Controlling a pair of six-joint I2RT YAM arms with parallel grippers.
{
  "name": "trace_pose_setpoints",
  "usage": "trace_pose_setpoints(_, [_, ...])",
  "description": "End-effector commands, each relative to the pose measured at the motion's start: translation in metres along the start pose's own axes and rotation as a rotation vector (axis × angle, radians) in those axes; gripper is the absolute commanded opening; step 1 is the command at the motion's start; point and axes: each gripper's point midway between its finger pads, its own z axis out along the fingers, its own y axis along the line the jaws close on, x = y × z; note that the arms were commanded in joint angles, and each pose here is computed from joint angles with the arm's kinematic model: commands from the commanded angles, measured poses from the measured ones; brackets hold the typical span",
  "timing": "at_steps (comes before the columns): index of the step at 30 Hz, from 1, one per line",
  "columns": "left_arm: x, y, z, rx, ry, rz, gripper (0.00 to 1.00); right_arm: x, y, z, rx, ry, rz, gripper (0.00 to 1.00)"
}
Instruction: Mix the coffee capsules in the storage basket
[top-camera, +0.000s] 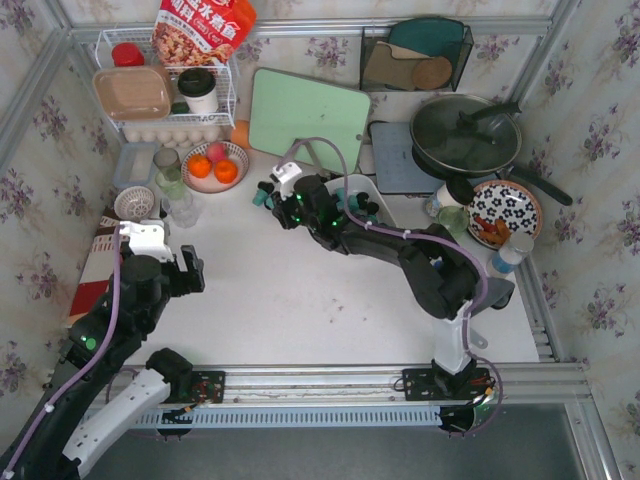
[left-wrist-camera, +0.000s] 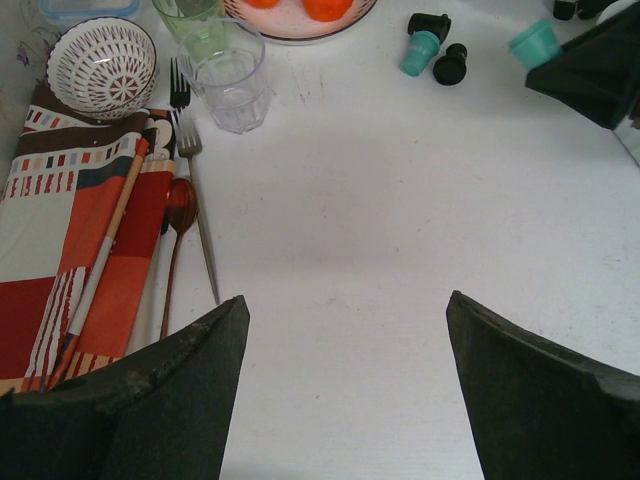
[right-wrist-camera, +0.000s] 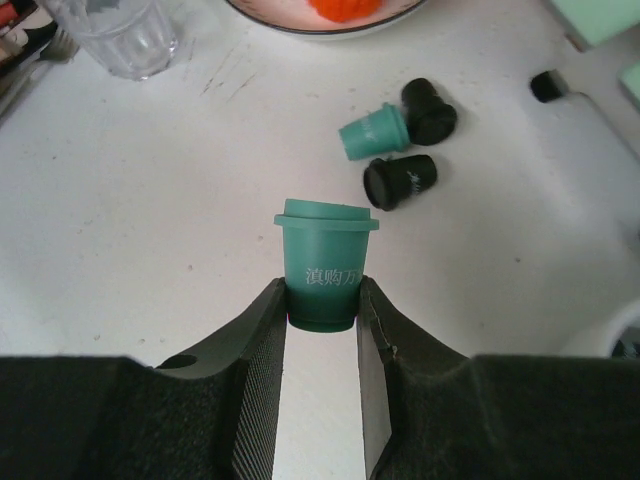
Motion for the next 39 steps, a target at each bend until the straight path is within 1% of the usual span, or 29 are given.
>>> trace_pose_setpoints(1, [-0.006, -0.006, 0.001, 0.026, -0.018, -0.029, 0.82, -0.025, -0.027, -0.022, 0.165, -0.134, 0.036, 0.24])
trace_pose_setpoints(4, [-0.005, -0.006, 0.001, 0.028, -0.017, -0.032, 0.82, -0.022, -0.056, -0.040, 0.331, -0.150, 0.060, 0.24])
trace_pose_setpoints(6, [-0.005, -0.005, 0.002, 0.025, -0.014, -0.034, 0.82, -0.013, -0.083, -0.055, 0.483, -0.140, 0.089, 0.24])
trace_pose_setpoints(8, [-0.004, -0.006, 0.002, 0.027, -0.014, -0.034, 0.82, -0.001, -0.105, -0.067, 0.577, -0.116, 0.120, 0.24])
trace_pose_setpoints(11, [-0.005, -0.006, 0.002, 0.027, -0.014, -0.034, 0.82, 0.020, -0.126, -0.080, 0.642, -0.080, 0.170, 0.24])
trace_pose_setpoints(16, [-0.004, -0.005, 0.002, 0.026, -0.013, -0.038, 0.82, 0.042, -0.148, -0.096, 0.708, -0.048, 0.231, 0.25])
trace_pose_setpoints(20, [-0.004, -0.005, 0.003, 0.025, -0.012, -0.040, 0.82, 0.050, -0.167, -0.099, 0.727, -0.043, 0.250, 0.25])
trace_pose_setpoints(22, [-0.004, -0.006, 0.004, 0.028, -0.010, -0.040, 0.82, 0.050, -0.179, -0.092, 0.702, -0.027, 0.265, 0.25])
trace_pose_setpoints(24, [-0.003, -0.006, 0.004, 0.027, -0.005, -0.038, 0.82, 0.051, -0.203, -0.088, 0.707, -0.011, 0.310, 0.26])
trace_pose_setpoints(27, [-0.003, -0.005, 0.004, 0.021, -0.001, -0.036, 0.82, 0.054, -0.219, -0.076, 0.671, 0.007, 0.357, 0.27])
trace_pose_setpoints(29, [-0.004, -0.004, 0.003, 0.018, -0.005, -0.039, 0.82, 0.063, -0.224, -0.065, 0.620, 0.036, 0.391, 0.27])
trace_pose_setpoints(33, [-0.003, -0.004, 0.005, 0.017, -0.006, -0.041, 0.82, 0.074, -0.231, -0.055, 0.595, 0.081, 0.431, 0.31])
trace_pose_setpoints(39, [-0.002, -0.005, 0.007, 0.022, 0.005, -0.044, 0.82, 0.078, -0.228, -0.053, 0.571, 0.087, 0.444, 0.39])
